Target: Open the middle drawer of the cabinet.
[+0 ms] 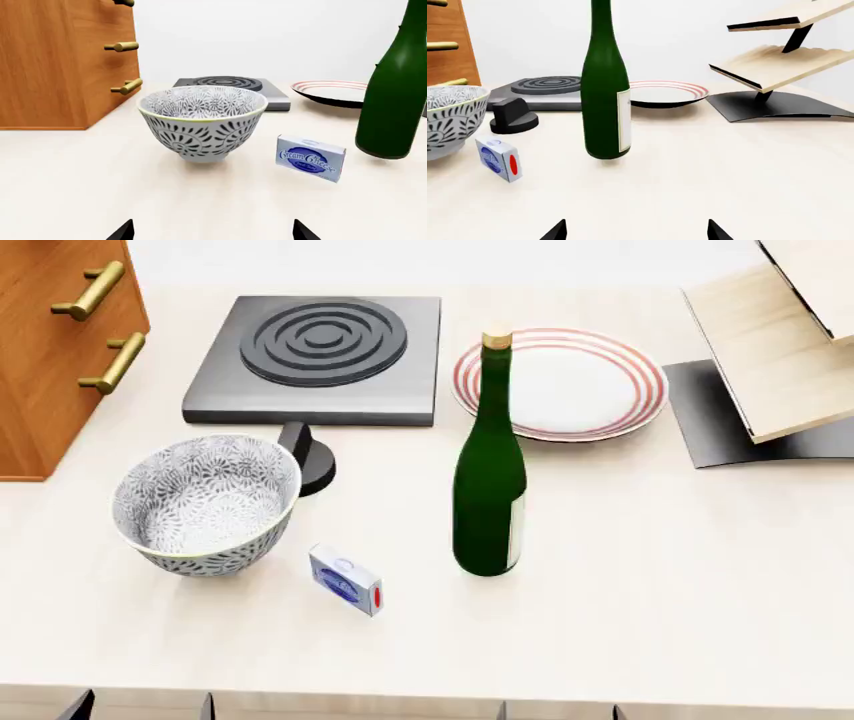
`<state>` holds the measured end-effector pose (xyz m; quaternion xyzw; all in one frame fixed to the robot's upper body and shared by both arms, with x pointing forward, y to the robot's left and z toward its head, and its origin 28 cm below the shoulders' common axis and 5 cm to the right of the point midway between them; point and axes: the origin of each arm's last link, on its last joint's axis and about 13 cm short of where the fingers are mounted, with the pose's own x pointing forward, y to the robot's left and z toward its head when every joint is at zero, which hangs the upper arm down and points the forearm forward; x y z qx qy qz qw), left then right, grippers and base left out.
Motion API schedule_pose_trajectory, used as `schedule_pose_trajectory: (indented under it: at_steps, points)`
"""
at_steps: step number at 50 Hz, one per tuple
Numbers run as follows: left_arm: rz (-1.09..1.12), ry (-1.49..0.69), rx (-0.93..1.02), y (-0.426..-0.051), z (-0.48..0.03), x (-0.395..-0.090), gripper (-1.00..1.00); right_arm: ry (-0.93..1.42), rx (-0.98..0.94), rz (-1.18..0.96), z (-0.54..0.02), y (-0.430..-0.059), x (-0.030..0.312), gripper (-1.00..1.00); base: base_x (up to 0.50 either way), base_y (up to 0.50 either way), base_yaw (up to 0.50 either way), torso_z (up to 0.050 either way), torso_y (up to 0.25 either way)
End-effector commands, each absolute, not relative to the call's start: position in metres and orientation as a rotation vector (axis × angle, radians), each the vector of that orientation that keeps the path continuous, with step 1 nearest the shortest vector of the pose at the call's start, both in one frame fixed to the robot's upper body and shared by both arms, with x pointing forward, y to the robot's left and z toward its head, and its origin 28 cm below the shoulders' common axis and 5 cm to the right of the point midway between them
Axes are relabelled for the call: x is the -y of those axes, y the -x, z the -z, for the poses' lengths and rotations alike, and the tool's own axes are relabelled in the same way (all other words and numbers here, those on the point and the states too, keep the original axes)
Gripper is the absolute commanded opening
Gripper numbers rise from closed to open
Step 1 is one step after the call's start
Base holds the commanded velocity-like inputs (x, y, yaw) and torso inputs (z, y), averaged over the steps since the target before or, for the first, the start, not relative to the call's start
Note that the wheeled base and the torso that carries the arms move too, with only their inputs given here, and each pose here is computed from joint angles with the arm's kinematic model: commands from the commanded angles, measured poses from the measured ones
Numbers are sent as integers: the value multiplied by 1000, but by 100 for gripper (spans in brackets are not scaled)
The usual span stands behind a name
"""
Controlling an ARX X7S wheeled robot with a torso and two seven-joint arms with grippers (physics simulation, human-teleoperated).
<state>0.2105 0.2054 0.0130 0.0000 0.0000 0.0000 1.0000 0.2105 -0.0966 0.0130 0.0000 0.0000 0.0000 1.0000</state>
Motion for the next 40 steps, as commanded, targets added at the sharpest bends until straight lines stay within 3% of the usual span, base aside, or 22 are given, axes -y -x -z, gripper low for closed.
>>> schedule_pose_trajectory:
  at_steps: [1, 8, 10, 12, 22, 40]
  points:
    - [-8, 19, 0, -210, -13, -205, 100, -18, 0, -9, -14, -209, 95, 100, 0, 0, 0, 0, 0]
    - [-182, -12, 152, -207, -37, -205, 100, -29, 58, -27, -31, -201, 95, 100, 0, 0, 0, 0, 0]
    - [-201, -189, 230, -202, -44, -204, 100, -24, 92, -20, -40, -197, 94, 100, 0, 0, 0, 0, 0]
    - [-29, -44, 188, -193, -49, -202, 100, -37, 121, -28, -46, -194, 94, 100, 0, 0, 0, 0, 0]
    - [-25, -3, 378, -160, -97, -202, 100, -6, 311, -55, -92, -162, 93, 100, 0, 0, 0, 0, 0]
    - [-14, 21, 512, -127, -134, -202, 100, -25, 464, -85, -128, -125, 88, 100, 0, 0, 0, 0, 0]
